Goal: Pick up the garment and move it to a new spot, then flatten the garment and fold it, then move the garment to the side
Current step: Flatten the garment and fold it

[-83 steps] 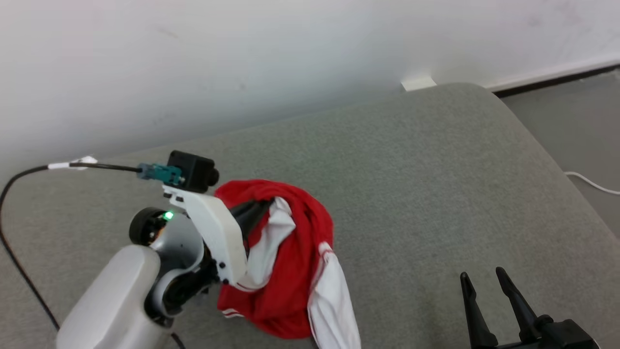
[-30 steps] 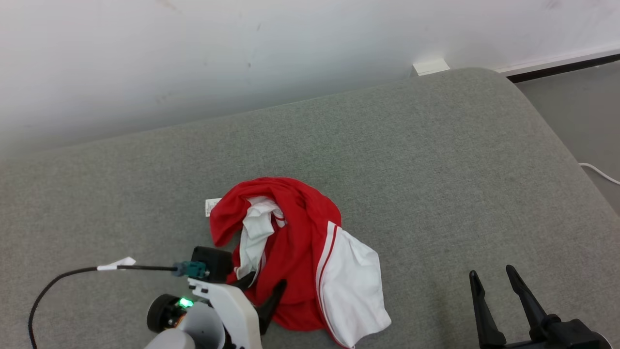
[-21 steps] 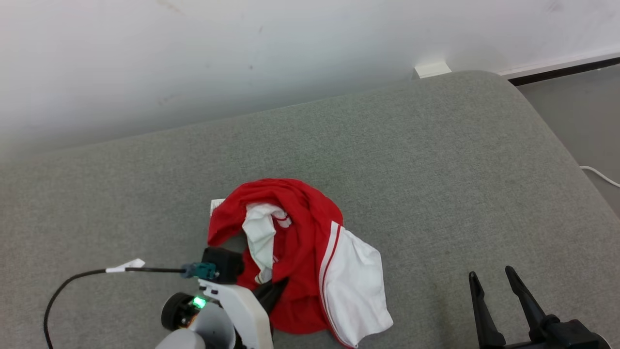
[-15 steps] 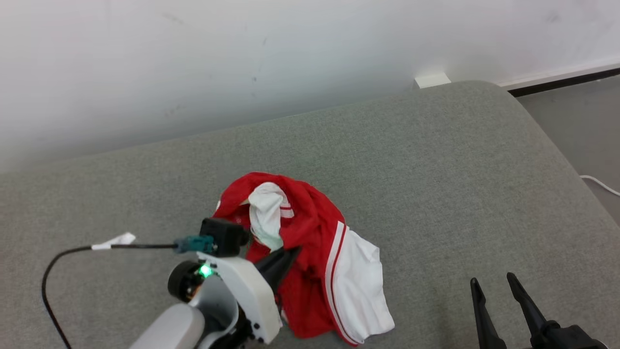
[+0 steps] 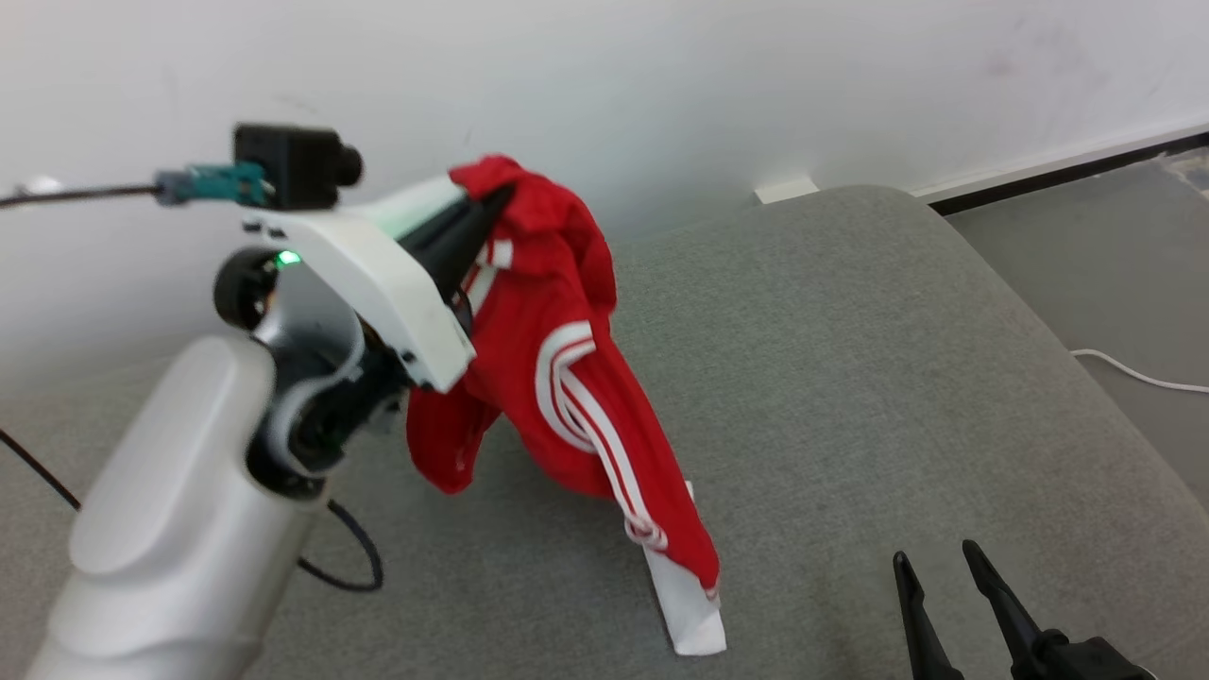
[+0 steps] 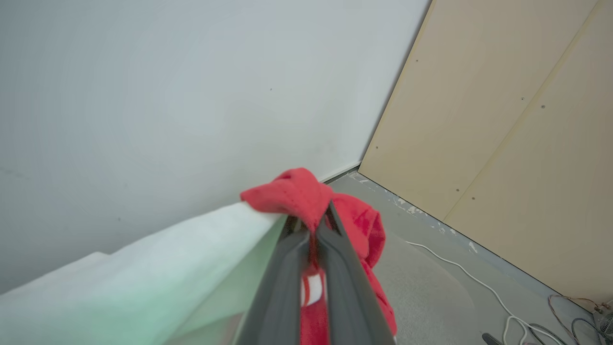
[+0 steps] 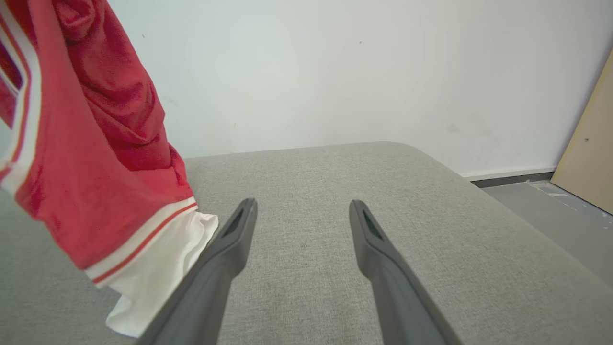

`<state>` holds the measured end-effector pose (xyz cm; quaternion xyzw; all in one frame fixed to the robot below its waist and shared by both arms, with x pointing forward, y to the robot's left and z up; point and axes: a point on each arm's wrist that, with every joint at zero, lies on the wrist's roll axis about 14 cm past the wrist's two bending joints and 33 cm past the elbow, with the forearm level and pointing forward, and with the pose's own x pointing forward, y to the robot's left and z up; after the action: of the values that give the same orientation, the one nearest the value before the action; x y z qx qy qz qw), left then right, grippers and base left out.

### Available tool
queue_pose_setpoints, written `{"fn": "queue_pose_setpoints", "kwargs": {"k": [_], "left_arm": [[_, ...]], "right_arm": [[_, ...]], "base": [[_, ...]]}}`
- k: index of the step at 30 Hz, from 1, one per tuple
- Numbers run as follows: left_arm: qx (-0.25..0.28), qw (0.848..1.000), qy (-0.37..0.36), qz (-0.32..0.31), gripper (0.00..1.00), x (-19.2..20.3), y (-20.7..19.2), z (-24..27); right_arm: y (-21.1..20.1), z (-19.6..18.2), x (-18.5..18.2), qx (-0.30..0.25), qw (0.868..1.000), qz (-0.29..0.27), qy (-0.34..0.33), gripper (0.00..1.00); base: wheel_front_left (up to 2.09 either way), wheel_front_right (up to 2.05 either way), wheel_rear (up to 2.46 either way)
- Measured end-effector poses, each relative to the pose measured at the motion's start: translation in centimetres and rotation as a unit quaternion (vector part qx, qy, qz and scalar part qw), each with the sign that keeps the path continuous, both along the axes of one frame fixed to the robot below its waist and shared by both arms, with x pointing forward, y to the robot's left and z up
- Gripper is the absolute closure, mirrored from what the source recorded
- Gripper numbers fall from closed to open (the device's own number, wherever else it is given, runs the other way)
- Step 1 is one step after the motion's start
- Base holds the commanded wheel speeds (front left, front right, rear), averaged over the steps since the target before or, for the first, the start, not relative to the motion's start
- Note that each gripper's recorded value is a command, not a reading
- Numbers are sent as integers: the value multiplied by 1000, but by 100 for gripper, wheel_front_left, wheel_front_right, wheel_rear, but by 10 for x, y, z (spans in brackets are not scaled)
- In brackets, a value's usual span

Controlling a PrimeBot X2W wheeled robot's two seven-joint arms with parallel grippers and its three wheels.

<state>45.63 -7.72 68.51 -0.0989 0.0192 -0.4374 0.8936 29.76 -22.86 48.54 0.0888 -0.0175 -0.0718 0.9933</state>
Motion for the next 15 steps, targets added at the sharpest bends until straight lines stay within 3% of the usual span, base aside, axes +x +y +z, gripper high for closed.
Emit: {"fn": "queue_pose_setpoints", "kwargs": {"k": [6,15], "left_arm": [[-30,998,-44,22,100,30,0,53],[-94,989,-93,67,100,64,0,87]], "right_arm": [[-13,-1,-10,10,1000,-26,2,0],[-27,-4,-15,13,999,-52,8,0]], "base": [[0,0,0],[0,0,0]]}}
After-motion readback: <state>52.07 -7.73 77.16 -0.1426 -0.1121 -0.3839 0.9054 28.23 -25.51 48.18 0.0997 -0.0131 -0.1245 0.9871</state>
